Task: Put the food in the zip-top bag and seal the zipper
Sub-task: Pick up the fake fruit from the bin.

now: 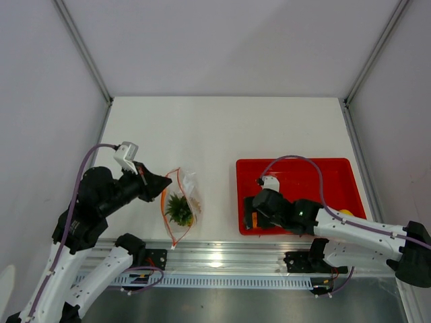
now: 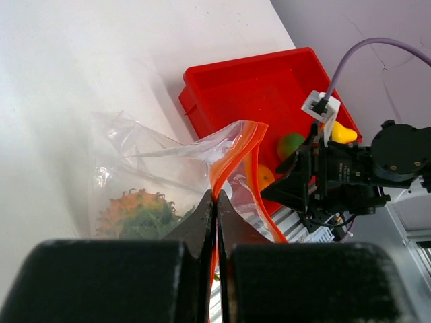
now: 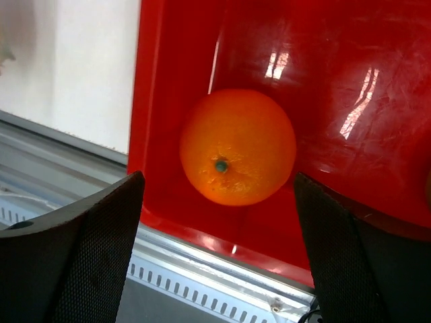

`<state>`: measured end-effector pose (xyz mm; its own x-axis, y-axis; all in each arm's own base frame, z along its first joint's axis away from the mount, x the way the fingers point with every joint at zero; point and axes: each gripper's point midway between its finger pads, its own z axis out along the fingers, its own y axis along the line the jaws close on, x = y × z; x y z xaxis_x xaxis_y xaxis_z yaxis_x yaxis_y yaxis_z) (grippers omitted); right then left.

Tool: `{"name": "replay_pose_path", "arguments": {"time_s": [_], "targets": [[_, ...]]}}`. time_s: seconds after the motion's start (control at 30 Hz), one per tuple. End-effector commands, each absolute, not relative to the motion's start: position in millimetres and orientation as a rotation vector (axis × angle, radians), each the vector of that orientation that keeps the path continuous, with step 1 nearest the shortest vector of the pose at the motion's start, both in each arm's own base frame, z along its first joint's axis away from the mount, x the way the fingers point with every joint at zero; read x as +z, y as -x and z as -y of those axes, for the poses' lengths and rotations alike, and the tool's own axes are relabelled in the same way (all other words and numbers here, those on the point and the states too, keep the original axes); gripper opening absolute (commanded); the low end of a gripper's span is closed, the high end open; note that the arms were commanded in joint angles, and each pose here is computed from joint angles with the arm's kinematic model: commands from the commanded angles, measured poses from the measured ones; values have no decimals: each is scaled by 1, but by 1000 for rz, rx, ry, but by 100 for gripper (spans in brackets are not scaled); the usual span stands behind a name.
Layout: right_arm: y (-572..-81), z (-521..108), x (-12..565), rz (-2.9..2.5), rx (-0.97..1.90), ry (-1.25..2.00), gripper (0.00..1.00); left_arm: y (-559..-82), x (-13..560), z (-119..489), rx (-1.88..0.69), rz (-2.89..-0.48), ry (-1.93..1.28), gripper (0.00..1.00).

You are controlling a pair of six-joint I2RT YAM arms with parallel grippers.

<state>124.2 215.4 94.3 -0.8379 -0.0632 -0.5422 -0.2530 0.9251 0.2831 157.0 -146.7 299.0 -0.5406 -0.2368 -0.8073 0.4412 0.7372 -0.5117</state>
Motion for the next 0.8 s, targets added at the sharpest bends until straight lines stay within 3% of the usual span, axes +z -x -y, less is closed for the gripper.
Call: {"name": "replay_pose_path", "arguments": {"time_s": [0.0, 0.1, 0.27, 0.37, 0.5, 0.6, 0.67, 0.77], "targets": [[-130, -221, 88, -2539, 496, 166, 91, -156, 311, 152, -919, -1910, -162, 1], [-134, -221, 75, -2558, 486, 150, 89, -156, 309, 152, -923, -1915, -158, 0], [-139, -221, 62, -2571, 454, 140, 75, -157, 300, 153, -924, -1936, -155, 1], [-140, -219, 59, -2573, 443, 133, 62, -159, 294, 152, -911, -1953, -145, 1], [-139, -217, 60, -2571, 449, 122, 26, -163, 287, 148, -871, -1980, -117, 1], [-143, -214, 71, -2544, 435, 118, 6, -166, 284, 146, -847, -1995, -103, 1], [-151, -214, 89, -2499, 419, 122, 0, -169, 282, 143, -822, -2008, -92, 1], [-163, -220, 119, -2423, 431, 166, 0, -170, 282, 142, -809, -2013, -88, 0]]}}
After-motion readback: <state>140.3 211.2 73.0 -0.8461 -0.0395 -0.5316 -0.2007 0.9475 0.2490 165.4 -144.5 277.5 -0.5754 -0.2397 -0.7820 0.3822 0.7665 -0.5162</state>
